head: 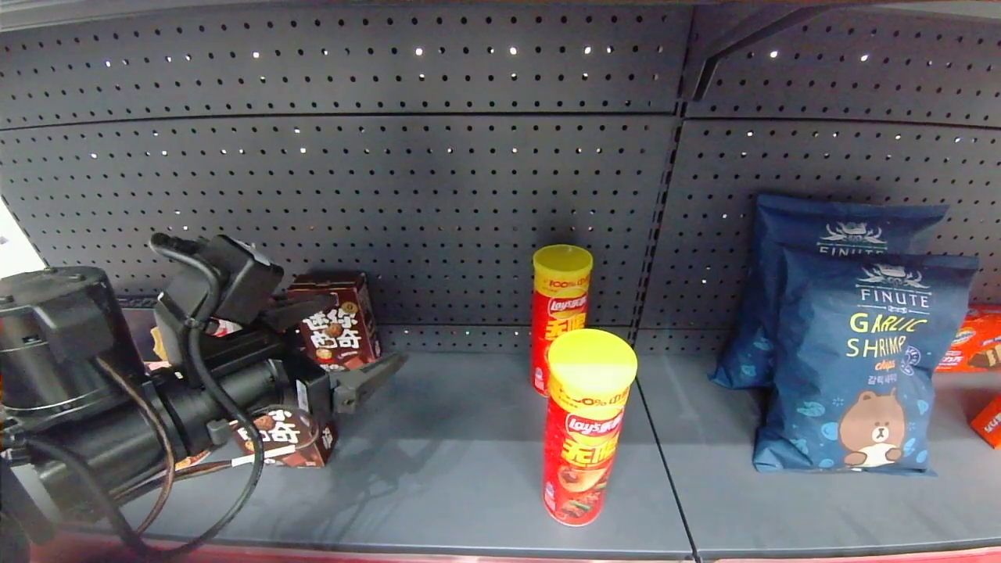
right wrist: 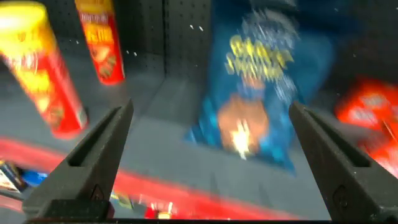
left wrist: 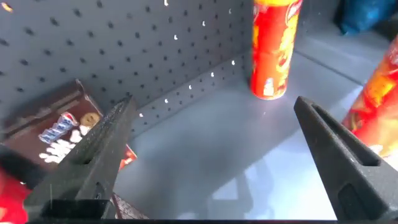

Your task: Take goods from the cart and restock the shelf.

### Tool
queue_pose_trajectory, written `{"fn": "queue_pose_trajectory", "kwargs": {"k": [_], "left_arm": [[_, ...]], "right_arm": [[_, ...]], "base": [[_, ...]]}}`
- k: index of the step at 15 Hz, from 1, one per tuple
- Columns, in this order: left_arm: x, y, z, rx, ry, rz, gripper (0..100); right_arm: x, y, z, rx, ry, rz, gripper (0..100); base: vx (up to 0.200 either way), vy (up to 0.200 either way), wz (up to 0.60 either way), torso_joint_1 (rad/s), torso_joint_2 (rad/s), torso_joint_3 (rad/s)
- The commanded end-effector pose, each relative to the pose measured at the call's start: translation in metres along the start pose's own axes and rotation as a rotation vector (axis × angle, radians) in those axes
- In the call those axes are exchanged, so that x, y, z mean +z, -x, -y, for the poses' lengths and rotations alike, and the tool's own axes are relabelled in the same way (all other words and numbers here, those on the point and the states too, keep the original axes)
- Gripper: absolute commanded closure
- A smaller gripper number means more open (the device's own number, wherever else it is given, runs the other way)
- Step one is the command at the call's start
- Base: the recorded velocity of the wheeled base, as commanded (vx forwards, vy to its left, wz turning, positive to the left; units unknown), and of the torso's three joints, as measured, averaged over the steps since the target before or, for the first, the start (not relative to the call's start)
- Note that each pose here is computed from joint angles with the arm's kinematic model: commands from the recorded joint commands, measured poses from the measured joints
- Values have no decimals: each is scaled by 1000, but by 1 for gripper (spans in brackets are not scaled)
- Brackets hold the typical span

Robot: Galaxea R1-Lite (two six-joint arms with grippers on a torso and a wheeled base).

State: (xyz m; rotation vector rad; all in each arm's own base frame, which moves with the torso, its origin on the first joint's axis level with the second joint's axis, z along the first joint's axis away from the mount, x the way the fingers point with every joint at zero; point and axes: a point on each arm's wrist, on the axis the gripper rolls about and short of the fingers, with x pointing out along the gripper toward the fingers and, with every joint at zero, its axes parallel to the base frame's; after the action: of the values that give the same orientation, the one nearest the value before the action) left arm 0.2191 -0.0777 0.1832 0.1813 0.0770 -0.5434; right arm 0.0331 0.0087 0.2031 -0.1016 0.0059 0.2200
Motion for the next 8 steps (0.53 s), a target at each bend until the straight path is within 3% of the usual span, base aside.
{"fn": "queue_pose_trajectory", "kwargs": {"k": [1,4,8], "left_arm": [[5,5,8,33,-9,16,0],[6,1,9,51,-9,11,0],[3,-2,11,46,-6,1,0]], "right_arm": [[3,-113,-30,87,27,-203,0],[-28,-134,-68,124,17,-317,0],[-38,-151,-85,160,49,-374,0]], "base": [[0,0,0,0,0,0],[0,0,0,0,0,0],[0,0,0,0,0,0]]}}
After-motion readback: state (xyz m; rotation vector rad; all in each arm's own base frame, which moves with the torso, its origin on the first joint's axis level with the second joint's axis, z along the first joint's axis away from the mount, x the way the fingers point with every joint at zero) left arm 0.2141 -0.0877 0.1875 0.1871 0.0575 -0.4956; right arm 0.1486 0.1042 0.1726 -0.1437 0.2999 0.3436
